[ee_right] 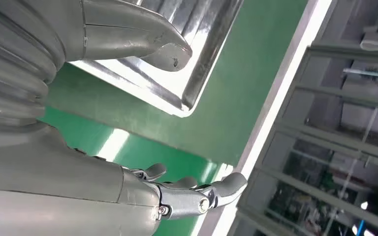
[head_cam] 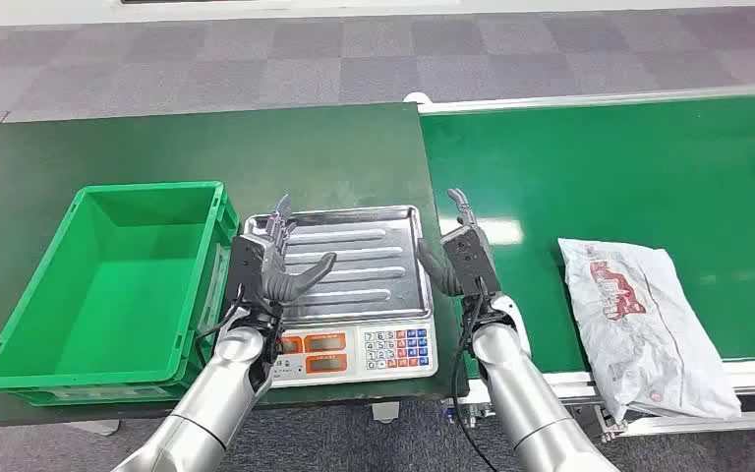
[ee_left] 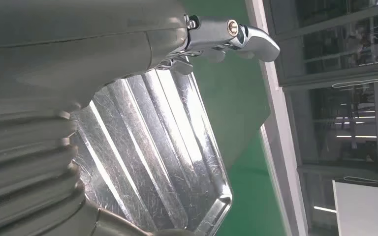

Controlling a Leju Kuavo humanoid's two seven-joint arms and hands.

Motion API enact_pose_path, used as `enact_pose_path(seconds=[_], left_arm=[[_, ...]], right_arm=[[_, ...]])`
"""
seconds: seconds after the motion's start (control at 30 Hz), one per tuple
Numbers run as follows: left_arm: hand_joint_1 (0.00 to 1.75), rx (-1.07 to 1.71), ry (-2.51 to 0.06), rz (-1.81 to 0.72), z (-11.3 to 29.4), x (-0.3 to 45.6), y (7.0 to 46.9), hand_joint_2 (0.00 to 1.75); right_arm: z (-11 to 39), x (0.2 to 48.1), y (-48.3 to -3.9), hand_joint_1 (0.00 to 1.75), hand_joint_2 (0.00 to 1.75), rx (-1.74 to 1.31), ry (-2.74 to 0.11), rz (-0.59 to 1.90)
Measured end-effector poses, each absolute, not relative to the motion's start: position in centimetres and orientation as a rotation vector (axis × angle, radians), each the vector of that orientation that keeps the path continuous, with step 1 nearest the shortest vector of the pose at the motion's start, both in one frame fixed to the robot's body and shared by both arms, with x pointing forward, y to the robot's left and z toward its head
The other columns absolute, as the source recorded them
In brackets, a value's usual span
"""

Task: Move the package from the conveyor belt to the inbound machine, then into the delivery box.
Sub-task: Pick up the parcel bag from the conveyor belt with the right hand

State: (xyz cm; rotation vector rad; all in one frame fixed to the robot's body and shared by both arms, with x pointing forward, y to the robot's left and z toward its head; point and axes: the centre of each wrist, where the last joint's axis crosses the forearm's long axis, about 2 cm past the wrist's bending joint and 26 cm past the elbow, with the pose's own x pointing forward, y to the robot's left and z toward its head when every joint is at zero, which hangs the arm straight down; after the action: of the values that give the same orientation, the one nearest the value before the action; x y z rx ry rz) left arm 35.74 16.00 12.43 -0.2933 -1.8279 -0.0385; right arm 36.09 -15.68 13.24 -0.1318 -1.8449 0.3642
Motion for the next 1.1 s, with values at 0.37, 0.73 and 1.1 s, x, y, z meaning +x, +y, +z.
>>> enact_pose_path(seconds=[0.37,0.73,1.1], left_arm=[[0.0,-0.261,-1.819,-0.028,11.6,34.9,16.8,1.75],[0.0,-0.246,-1.814,-0.008,11.1,34.4,17.5,1.75],[0.0,-0.225,-1.793,-0.001,9.9,32.5,18.1,1.75]], right_arm=[[10.9,34.7,-19.3,0.0,1.75,-0.463,-1.785,0.343],[9.1,32.8,-24.7,0.0,1.75,-0.896,-1.639,0.364],[3.5,24.3,-31.0,0.0,1.75,-1.276,-1.136,0.526]])
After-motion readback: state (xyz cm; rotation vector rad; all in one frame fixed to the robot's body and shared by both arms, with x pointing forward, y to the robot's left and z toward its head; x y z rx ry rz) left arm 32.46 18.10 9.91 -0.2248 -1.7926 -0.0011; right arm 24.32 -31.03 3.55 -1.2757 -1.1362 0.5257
